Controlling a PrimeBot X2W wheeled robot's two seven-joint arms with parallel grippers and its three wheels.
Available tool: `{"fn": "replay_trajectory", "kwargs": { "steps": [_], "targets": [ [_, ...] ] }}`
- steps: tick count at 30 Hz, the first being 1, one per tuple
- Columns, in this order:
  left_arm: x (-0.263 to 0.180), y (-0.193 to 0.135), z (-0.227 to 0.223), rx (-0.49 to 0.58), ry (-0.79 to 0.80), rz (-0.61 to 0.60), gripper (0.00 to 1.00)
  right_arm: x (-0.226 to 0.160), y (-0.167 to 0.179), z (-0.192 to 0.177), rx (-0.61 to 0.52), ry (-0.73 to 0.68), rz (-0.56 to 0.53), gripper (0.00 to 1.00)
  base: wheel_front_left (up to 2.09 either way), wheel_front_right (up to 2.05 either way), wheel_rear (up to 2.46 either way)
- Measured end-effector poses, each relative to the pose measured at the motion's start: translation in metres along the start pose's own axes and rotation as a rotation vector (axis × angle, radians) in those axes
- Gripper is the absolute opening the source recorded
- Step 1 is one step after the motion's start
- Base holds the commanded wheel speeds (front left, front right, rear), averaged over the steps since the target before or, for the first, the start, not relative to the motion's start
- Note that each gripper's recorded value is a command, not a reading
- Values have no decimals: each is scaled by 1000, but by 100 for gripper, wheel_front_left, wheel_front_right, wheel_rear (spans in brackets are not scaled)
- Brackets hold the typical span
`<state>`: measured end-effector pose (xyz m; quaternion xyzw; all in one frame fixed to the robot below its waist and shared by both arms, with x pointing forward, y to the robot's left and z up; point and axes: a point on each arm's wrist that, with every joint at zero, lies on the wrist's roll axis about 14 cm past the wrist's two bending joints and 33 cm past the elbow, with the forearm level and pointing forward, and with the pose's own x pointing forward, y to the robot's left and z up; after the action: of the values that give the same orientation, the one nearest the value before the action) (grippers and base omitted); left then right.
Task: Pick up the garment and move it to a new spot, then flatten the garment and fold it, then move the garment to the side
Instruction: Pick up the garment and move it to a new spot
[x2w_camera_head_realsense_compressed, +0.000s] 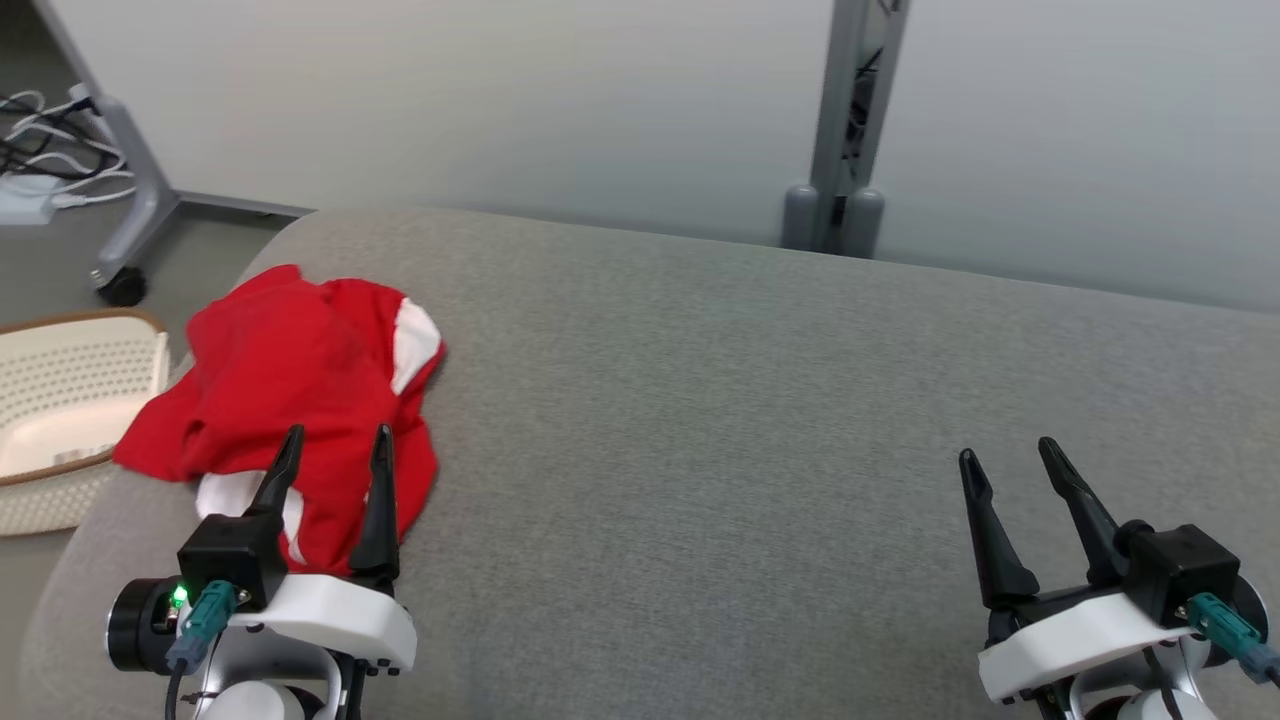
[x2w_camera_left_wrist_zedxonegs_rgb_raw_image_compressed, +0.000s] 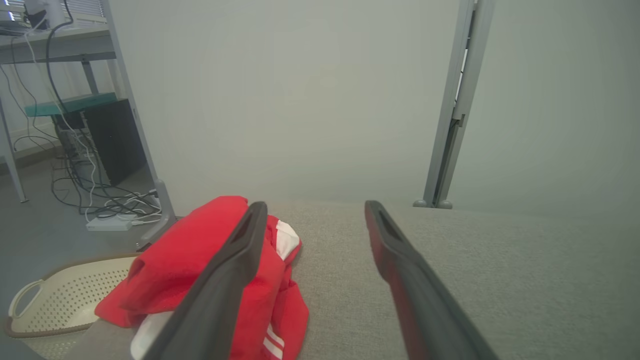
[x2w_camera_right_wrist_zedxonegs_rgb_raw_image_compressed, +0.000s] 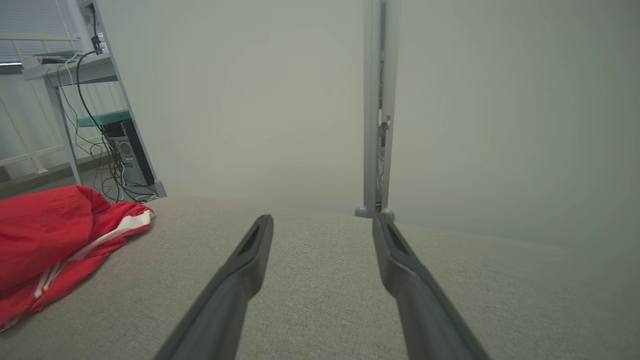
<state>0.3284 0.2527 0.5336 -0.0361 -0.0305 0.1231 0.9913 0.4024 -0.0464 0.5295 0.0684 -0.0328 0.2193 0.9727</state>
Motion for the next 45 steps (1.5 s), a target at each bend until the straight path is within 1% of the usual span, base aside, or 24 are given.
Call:
{"fn": "replay_trajectory", "kwargs": {
  "steps": [4, 9, 15, 17, 24, 34, 36, 39, 44, 45],
  "targets": [
    [-15, 33, 1, 2, -2, 99, 100, 18, 30, -3, 10, 5, 95, 100, 0, 0, 0],
    [-37, 65, 4, 3, -8, 203, 100, 32, 62, -8, 26, 10, 190, 100, 0, 0, 0],
    [-58, 90, 7, 0, -17, 289, 100, 43, 94, -10, 36, 12, 281, 100, 0, 0, 0],
    [-62, 94, 7, -2, -17, 305, 100, 43, 99, -13, 38, 20, 296, 100, 0, 0, 0],
    [-63, 95, 7, -9, -17, 316, 100, 44, 101, -17, 42, 29, 302, 100, 0, 0, 0],
    [-61, 93, 11, -7, -22, 291, 100, 44, 99, -14, 49, 17, 294, 100, 0, 0, 0],
    [-54, 90, 23, -2, -51, 274, 100, 44, 98, -13, 50, 12, 290, 100, 0, 0, 0],
    [-38, 85, 54, 14, -128, 235, 100, 44, 95, -13, 56, 11, 281, 100, 0, 0, 0],
    [-2, 69, 137, 79, -315, 147, 100, 44, 89, -16, 53, 17, 267, 100, 0, 0, 0],
    [14, 63, 164, 103, -362, 116, 100, 46, 85, -14, 52, 13, 258, 100, 0, 0, 0]
  ]
}}
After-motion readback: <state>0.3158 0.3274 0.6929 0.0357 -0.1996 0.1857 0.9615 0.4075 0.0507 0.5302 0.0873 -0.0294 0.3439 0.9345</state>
